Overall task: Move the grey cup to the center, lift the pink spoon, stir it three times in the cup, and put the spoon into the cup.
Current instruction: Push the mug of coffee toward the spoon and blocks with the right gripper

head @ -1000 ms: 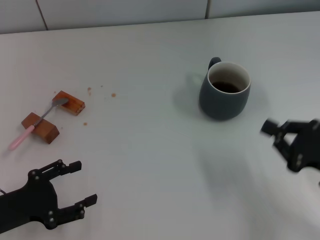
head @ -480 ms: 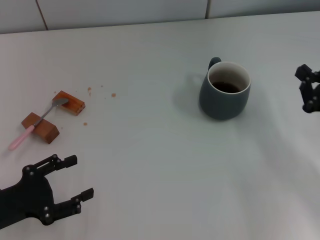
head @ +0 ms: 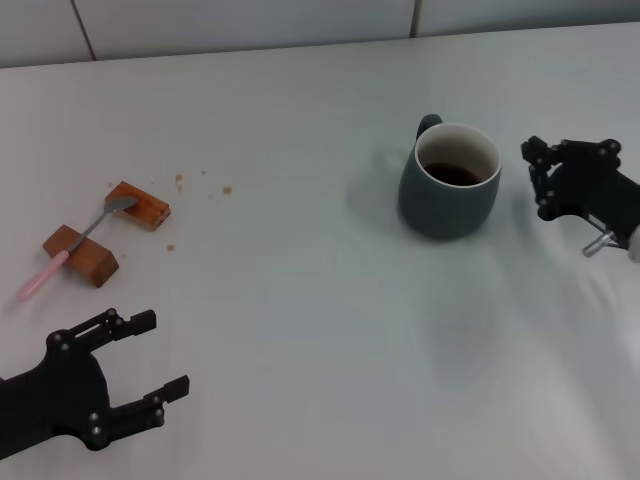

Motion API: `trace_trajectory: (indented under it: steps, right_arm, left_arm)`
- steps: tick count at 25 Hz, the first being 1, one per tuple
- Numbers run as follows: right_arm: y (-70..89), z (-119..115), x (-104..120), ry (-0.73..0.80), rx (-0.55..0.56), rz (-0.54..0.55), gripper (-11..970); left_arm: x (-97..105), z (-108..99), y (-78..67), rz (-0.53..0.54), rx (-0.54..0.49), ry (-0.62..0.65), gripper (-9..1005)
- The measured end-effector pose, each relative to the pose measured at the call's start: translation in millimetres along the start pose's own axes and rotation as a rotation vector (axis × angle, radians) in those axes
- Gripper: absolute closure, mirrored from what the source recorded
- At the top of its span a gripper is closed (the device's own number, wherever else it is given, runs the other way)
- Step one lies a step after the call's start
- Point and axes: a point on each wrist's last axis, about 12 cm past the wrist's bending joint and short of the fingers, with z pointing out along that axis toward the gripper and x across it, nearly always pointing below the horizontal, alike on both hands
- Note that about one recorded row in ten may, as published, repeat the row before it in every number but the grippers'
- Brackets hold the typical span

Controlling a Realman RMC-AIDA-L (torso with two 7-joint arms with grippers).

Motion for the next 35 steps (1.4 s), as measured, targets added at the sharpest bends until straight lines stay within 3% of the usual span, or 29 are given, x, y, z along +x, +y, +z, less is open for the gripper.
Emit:
trace_trajectory:
  steps: [12, 25, 35]
  right_arm:
    - [10.1, 34.2, -10.5, 0.065, -0.051, -0.078, 915]
    - [49.0, 72.8, -38.2, 0.045, -0.182, -0.023, 913]
    - [80.9, 83.0, -53.8, 0.009, -0.323, -0.035, 904]
  left_arm:
    - [-0.8, -0.3, 0.4, -0.003, -0.007, -0.009, 218]
    - [-4.0, -1.5, 1.5, 0.003, -0.006, -0.028, 230]
    - [-4.4, -1.6, 1.7, 0.009, -0.005, -0.028, 239]
